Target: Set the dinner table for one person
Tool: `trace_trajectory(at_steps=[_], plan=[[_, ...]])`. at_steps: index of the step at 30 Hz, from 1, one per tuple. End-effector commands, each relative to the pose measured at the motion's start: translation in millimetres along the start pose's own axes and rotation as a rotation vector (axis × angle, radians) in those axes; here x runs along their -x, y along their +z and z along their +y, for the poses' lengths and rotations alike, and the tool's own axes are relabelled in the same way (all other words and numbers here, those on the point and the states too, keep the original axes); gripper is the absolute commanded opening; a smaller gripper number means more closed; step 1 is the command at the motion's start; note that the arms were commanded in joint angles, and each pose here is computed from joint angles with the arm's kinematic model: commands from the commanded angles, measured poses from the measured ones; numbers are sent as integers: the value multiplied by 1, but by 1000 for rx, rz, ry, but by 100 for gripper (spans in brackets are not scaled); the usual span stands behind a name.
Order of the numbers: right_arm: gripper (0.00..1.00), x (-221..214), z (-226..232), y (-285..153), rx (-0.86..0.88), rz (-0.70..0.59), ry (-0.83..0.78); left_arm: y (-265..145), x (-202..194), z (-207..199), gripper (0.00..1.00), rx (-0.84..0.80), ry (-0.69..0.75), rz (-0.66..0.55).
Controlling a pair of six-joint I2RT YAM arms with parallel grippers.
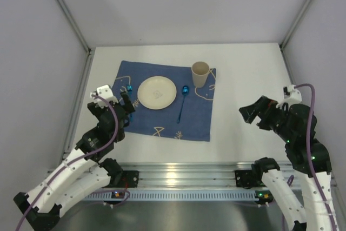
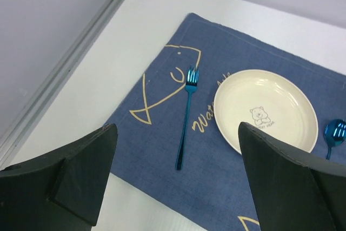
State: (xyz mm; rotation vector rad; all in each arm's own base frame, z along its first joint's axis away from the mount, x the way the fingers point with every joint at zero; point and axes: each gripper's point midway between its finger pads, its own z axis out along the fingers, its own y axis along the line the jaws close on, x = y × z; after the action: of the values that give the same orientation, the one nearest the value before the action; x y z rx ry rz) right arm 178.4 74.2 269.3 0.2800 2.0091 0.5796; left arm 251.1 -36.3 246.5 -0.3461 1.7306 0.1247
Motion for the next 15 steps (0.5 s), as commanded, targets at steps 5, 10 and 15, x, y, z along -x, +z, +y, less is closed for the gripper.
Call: trace_trajectory(at_steps=[5,10,15], plan=[[100,-11,14,7,89,44,-7,-8,0,22,98,60,13,8],[100,-22,17,10,118,81,0,-15,-2,27,95,34,-26,15],[100,-27,20,11,138,105,-1,-21,-1,34,94,25,-39,18]])
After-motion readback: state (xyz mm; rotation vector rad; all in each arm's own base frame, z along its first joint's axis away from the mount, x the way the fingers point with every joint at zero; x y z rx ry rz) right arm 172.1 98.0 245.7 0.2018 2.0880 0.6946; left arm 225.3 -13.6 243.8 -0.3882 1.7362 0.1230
